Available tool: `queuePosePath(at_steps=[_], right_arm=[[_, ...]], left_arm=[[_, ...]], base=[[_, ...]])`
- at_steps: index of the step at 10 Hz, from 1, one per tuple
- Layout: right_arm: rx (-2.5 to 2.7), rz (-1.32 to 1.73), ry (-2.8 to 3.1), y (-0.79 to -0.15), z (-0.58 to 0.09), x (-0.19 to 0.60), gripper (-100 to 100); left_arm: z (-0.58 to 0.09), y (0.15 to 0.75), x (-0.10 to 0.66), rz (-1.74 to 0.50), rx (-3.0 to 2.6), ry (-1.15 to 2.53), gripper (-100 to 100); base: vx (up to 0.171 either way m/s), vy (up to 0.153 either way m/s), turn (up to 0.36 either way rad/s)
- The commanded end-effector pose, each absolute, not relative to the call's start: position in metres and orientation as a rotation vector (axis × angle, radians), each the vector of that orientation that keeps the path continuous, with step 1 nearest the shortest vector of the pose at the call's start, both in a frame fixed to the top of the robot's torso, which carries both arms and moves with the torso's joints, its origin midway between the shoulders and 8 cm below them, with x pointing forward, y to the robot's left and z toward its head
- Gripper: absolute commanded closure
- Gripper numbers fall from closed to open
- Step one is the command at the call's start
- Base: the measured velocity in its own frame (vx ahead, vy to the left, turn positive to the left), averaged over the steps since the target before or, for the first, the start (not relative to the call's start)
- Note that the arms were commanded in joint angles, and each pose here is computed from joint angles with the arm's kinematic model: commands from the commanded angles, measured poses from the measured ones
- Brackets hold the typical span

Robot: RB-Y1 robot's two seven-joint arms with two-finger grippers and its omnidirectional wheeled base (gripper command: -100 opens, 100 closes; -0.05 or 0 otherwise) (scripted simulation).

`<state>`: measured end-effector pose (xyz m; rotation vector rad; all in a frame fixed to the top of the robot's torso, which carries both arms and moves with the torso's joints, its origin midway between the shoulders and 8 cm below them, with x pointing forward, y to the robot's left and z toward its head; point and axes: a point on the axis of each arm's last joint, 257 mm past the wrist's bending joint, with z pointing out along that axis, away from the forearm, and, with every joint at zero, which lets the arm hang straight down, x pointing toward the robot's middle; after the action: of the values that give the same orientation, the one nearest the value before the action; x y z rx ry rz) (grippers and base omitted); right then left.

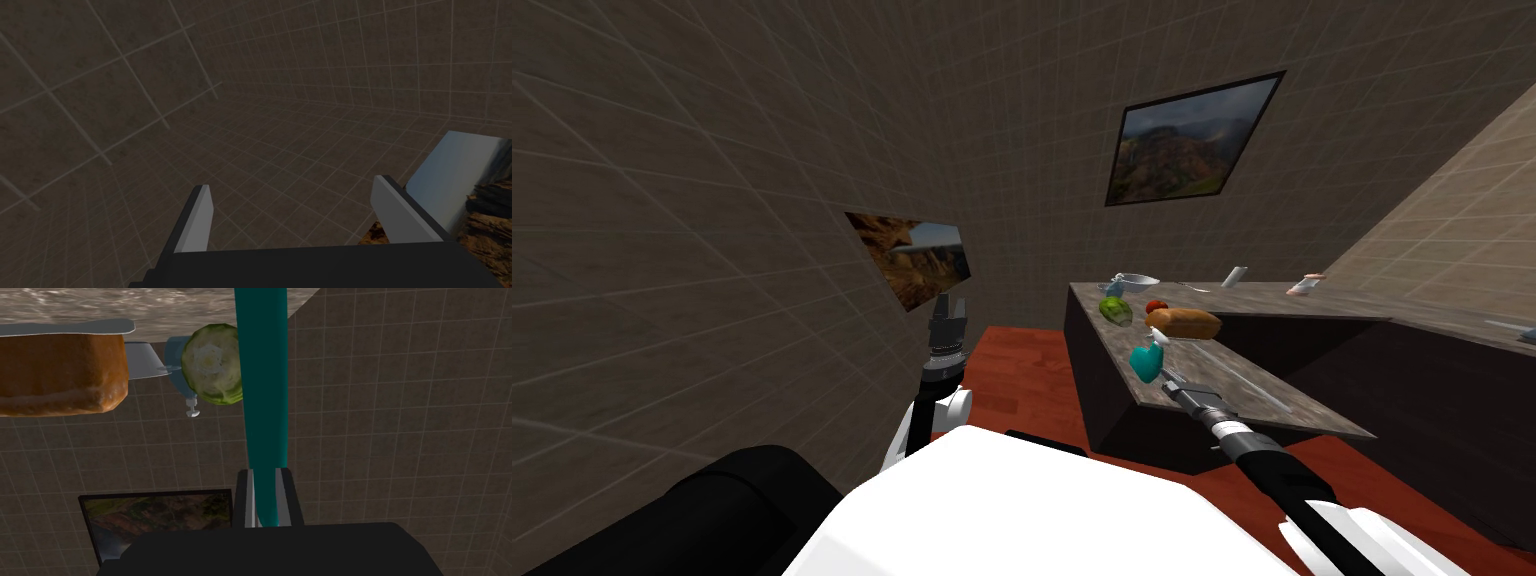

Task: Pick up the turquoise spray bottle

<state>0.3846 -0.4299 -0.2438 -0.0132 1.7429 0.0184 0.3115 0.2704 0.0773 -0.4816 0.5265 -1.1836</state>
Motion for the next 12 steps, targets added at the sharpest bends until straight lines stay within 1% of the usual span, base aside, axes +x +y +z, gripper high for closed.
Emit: queuePosePath(at_steps=[1, 2, 3, 5, 6, 9, 10, 12], right_arm=[[-0.013, 0.018, 1.743, -0.43, -0.244, 0.385, -100], [-0.014, 0.018, 1.744, -0.43, -0.244, 0.385, 0], [-0.034, 0.067, 1.746, -0.417, -0.253, 0.396, -100], [-0.025, 0.056, 1.741, -0.425, -0.254, 0.407, -100], [-0.055, 0.11, 1.74, -0.407, -0.258, 0.415, -100], [-0.035, 0.085, 1.746, -0.422, -0.265, 0.428, -100], [-0.066, 0.134, 1.742, -0.406, -0.267, 0.439, -100], [-0.053, 0.116, 1.742, -0.417, -0.269, 0.451, -100]], left_arm=[[0.077, 0.27, 0.312, -1.184, -0.482, 0.526, 0], [0.077, 0.27, 0.312, -1.184, -0.482, 0.526, 0], [0.077, 0.27, 0.312, -1.184, -0.482, 0.526, 0], [0.077, 0.27, 0.312, -1.184, -0.482, 0.526, 0], [0.077, 0.27, 0.312, -1.184, -0.482, 0.526, 0], [0.077, 0.27, 0.312, -1.184, -0.482, 0.526, 0], [0.077, 0.27, 0.312, -1.184, -0.482, 0.526, 0], [0.077, 0.27, 0.312, -1.184, -0.482, 0.526, 0]], base=[[0.026, 0.006, 0.002], [0.0, 0.0, 0.0], [-0.036, 0.028, -0.141], [-0.031, 0.033, -0.035], [-0.04, 0.039, -0.113], [-0.023, 0.024, -0.021], [-0.031, 0.024, -0.132], [-0.033, 0.026, -0.035]])
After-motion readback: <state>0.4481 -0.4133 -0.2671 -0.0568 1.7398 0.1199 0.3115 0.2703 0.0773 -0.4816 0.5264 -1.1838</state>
